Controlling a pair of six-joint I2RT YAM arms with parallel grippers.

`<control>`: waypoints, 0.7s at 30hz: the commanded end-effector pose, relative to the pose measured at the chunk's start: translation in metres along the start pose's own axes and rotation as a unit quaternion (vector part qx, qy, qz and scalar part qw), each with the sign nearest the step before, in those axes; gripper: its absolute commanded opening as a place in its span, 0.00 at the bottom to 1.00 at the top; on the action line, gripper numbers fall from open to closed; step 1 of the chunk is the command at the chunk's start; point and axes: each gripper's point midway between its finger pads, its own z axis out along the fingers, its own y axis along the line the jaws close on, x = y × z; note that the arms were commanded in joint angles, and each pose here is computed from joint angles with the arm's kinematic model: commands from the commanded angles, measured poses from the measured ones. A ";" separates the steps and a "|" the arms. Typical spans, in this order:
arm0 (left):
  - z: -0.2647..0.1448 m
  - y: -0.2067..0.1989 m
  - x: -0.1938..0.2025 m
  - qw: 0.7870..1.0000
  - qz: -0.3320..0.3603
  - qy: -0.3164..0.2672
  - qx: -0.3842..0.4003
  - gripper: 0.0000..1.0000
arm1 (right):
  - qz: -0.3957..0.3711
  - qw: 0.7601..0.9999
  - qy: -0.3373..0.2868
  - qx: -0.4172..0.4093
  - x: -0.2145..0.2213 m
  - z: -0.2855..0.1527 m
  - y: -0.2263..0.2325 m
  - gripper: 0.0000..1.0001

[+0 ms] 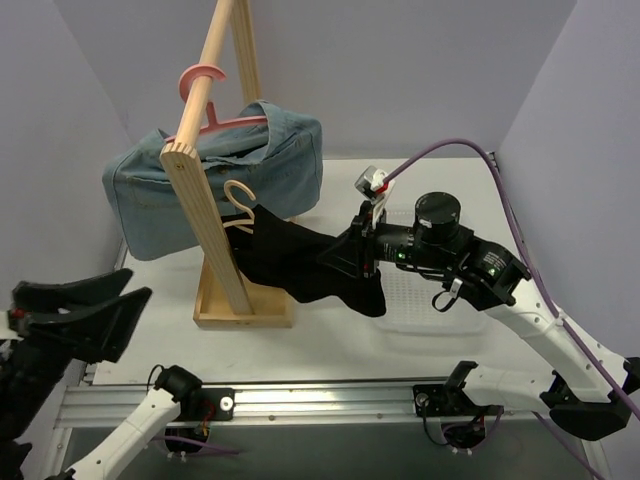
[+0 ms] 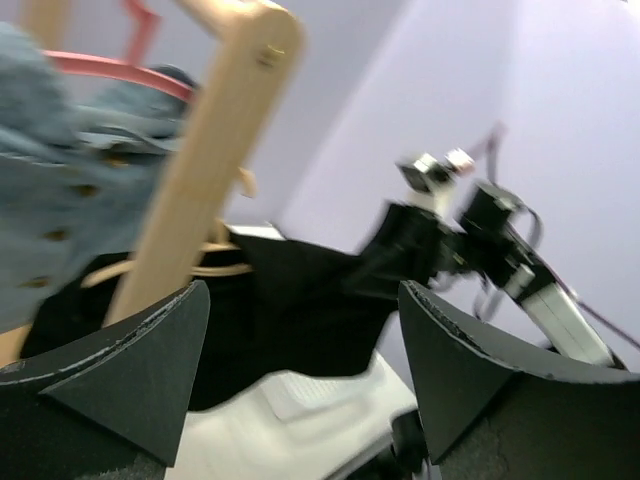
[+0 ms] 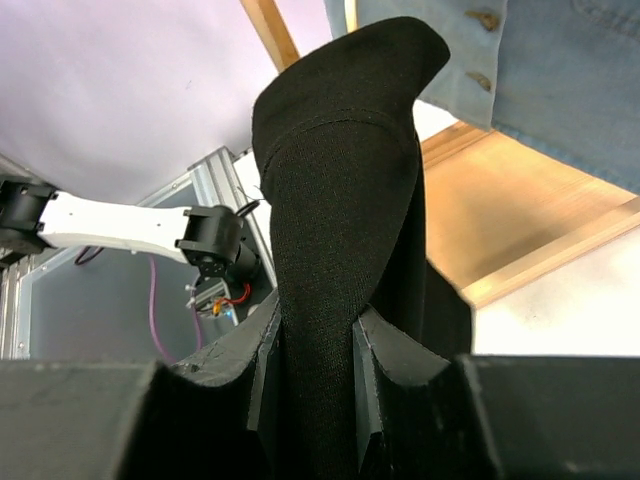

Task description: Remove the skirt from the hanger

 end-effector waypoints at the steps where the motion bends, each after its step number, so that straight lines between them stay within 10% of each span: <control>1: -0.013 0.079 0.001 0.979 0.013 -0.013 -0.205 0.83 | -0.034 0.997 -0.049 -0.041 -0.035 -0.013 0.024 0.00; 9: 0.010 0.113 -0.001 0.961 0.028 -0.007 -0.274 0.74 | -0.046 0.996 -0.040 -0.069 -0.044 -0.002 0.031 0.00; 13: 0.024 0.111 -0.010 0.962 0.056 -0.010 -0.268 0.52 | -0.046 0.993 -0.020 -0.104 -0.042 0.025 0.027 0.00; 21: 0.052 0.093 0.006 0.969 0.078 0.053 -0.226 0.64 | -0.054 0.990 0.015 -0.132 -0.044 0.067 0.009 0.00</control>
